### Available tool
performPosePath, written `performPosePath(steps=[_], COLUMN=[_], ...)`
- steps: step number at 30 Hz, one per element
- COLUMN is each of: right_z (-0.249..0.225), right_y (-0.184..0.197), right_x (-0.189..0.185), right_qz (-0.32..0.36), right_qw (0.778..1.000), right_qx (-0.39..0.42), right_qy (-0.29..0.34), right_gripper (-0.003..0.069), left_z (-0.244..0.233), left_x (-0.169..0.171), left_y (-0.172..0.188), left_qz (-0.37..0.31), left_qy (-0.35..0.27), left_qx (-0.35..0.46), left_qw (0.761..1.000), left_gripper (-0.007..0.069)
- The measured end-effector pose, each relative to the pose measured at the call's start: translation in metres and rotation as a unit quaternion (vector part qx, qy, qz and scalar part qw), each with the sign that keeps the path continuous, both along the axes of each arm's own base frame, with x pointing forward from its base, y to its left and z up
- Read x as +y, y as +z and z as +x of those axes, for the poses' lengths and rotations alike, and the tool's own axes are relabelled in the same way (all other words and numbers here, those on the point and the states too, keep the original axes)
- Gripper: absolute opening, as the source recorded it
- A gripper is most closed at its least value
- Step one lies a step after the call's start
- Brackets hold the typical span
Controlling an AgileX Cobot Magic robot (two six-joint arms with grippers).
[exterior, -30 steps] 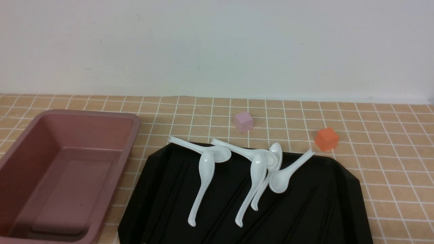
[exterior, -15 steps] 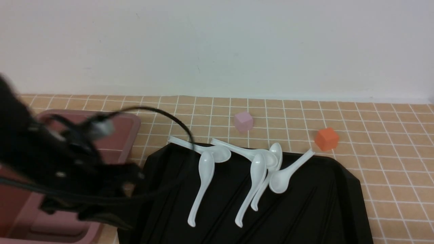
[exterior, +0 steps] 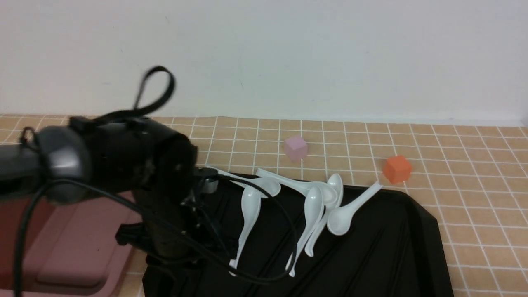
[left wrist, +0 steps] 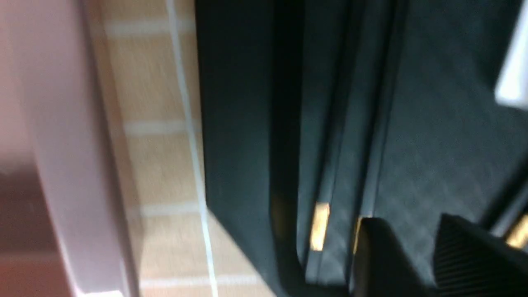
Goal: On brown tablecloth take chopsticks from black tray and put them in box.
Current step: 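Reach over to the black tray and grasp a pair of chopsticks with the left gripper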
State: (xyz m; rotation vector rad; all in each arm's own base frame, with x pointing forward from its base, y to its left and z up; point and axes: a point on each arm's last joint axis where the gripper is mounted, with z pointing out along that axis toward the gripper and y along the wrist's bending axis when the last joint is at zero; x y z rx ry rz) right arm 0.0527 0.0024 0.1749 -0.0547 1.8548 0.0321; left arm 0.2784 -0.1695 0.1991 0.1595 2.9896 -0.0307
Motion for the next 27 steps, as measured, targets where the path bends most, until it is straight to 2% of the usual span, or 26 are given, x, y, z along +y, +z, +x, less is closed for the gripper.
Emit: performPosePath(steps=[3,8,19,24,27], right_z=[0.0,0.0,0.0,0.0,0.0], right_y=[0.0,0.0,0.0,0.0,0.0], right_x=[0.0,0.0,0.0,0.0,0.0], right_qz=[0.0,-0.001,-0.001,-0.001,-0.001], right_qw=[1.0,1.0,1.0,1.0,1.0], right_qx=[0.0,0.0,0.0,0.0,0.0], right_qy=[0.0,0.0,0.0,0.0,0.0], right_gripper=[0.0239,0.0239,0.0239,0.0239,0.0239], left_z=[0.006,0.009,0.019,0.021,0.022], left_x=[-0.004,-0.005,-0.01,-0.01,-0.011], left_y=[-0.006,-0.022,-0.043,-0.05,-0.052], left_qz=[0.006,0.021,0.021,0.033,0.032], left_qy=[-0.002,-0.002,-0.011,-0.017,-0.014], left_qx=[-0.001,0.014,0.004,0.006,0.008], left_qw=[1.0,1.0,1.0,0.999,0.999], left_gripper=[0.0347,0.0398,0.0391,0.0355,0.0307])
